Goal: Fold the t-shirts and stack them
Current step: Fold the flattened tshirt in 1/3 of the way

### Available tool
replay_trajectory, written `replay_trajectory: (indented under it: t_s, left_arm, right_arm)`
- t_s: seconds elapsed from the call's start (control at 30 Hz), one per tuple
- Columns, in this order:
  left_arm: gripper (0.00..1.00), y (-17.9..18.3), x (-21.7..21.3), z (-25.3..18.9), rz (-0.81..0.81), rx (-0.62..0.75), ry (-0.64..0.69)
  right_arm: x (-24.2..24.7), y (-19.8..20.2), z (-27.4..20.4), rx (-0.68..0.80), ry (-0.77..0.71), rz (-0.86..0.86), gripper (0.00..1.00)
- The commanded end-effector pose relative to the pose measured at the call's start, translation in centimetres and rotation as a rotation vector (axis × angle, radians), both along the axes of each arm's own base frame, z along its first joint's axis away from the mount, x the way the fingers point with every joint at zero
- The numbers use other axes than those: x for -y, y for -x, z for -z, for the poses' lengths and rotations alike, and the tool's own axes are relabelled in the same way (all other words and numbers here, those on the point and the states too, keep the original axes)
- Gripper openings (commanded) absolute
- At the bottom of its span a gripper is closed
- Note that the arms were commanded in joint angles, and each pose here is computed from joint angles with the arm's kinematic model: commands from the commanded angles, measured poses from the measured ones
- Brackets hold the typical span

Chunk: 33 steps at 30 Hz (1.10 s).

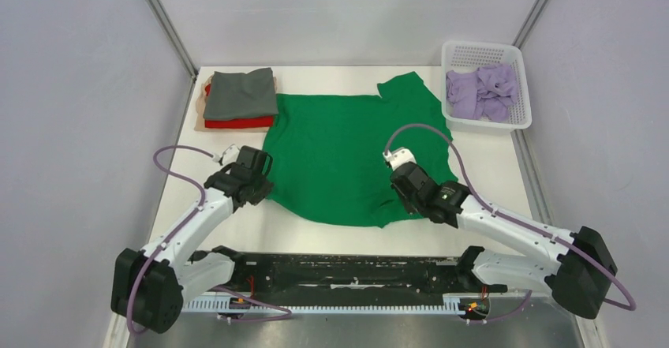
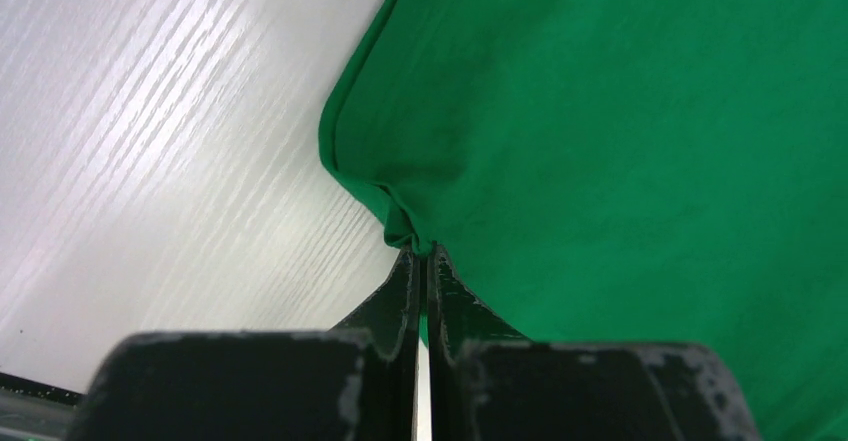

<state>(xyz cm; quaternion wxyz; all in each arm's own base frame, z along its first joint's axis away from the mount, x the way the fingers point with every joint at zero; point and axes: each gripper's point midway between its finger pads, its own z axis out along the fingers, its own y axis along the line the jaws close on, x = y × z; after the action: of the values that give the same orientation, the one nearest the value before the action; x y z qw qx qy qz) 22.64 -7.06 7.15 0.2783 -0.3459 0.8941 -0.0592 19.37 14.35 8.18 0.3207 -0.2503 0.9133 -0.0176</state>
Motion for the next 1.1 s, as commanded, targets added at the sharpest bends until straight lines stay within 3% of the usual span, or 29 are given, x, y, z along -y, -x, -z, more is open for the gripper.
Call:
replay_trajectory:
  t_s: [0.0, 0.5, 1.07]
  left_arm:
    - [0.02, -3.7, -0.6, -2.3, -0.019, 0.096, -0.054]
    - [0.02, -9.4, -1.5, -4.2, -0.024, 0.139, -0.122]
    - [0.02, -14.0, -2.1, -3.5, -0.053, 0.105, -0.167]
  right_arm:
    - [-0.6, -5.8, -5.2, 0.234, -0.085, 0.109, 0.0]
    - [1.2, -12.8, -8.5, 0.359, -0.081, 0.213, 0.0]
    - [3.5, -17.8, -8.9, 0.399, -0.03, 0.264, 0.0]
